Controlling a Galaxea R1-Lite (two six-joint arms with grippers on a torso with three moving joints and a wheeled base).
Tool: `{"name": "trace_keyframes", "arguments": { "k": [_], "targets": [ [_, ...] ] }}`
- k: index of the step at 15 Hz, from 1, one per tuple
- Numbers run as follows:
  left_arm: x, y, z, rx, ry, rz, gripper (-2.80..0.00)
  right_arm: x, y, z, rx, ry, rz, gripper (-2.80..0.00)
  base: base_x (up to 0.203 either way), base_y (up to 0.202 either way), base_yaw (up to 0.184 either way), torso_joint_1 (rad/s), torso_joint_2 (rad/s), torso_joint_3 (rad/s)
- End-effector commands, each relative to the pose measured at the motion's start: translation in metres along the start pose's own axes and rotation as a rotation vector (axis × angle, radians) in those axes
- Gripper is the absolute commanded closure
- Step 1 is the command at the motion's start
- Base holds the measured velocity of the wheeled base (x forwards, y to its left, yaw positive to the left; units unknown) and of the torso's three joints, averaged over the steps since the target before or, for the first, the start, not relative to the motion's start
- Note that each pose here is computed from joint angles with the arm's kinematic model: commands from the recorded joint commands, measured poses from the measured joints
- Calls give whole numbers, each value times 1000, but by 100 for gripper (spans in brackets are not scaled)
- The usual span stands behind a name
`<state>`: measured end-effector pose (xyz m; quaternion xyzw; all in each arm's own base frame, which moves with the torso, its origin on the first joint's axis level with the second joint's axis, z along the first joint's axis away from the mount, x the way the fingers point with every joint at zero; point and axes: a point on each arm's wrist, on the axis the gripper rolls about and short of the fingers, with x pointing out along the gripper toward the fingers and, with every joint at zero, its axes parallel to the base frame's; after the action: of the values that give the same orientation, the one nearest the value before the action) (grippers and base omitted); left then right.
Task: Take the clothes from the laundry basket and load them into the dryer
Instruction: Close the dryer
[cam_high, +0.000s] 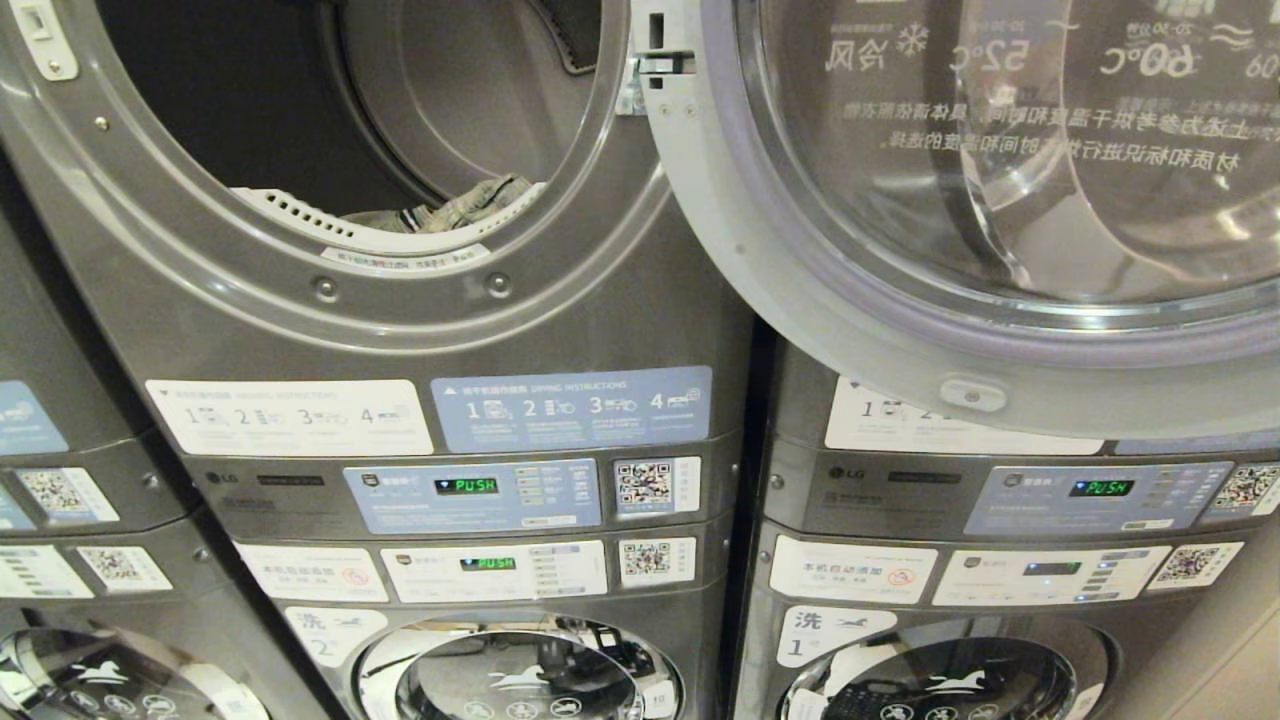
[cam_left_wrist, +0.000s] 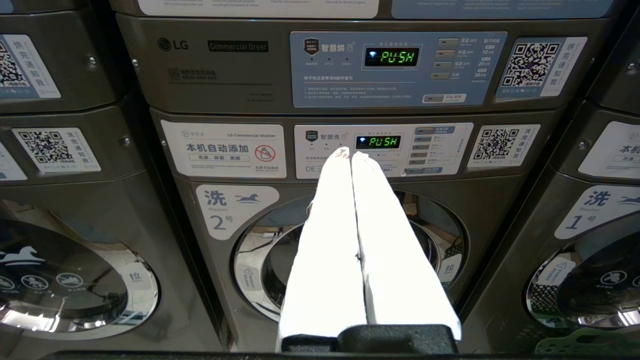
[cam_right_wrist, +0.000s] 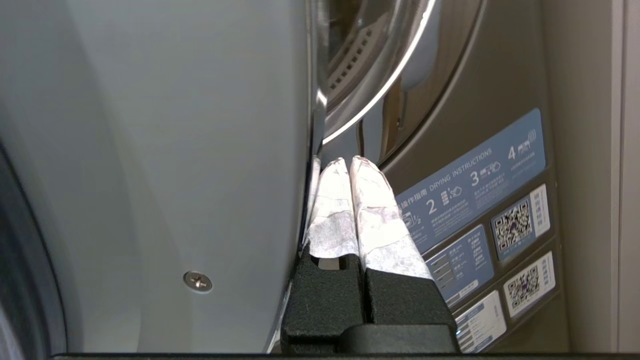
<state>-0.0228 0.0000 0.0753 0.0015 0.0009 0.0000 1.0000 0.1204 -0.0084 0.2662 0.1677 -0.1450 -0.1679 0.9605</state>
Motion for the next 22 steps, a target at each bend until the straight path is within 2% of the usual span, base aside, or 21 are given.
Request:
{"name": "trace_keyframes", "arguments": {
  "k": [1, 6, 9, 10, 12, 18, 22],
  "targets": [
    [0, 0, 0, 0, 0, 0, 0, -7, -1, 3, -9, -13, 41, 0, 0, 0, 0, 0, 0, 0],
    [0, 0, 0, 2, 0, 0, 0, -37, -9, 7, -69, -36, 198, 0, 0, 0, 0, 0, 0, 0],
    [0, 0, 0, 2, 0, 0, 0, -62, -15, 6, -131, -44, 396, 0, 0, 0, 0, 0, 0, 0],
    [0, 0, 0, 2, 0, 0, 0, -69, -16, 4, -172, -48, 475, 0, 0, 0, 0, 0, 0, 0],
    [0, 0, 0, 2, 0, 0, 0, -79, -19, 2, -239, -60, 574, 0, 0, 0, 0, 0, 0, 0],
    [0, 0, 0, 2, 0, 0, 0, -112, -31, 0, -257, -26, 653, 0, 0, 0, 0, 0, 0, 0],
    [0, 0, 0, 2, 0, 0, 0, -133, -40, -1, -257, -26, 673, 0, 0, 0, 0, 0, 0, 0]
  ]
}}
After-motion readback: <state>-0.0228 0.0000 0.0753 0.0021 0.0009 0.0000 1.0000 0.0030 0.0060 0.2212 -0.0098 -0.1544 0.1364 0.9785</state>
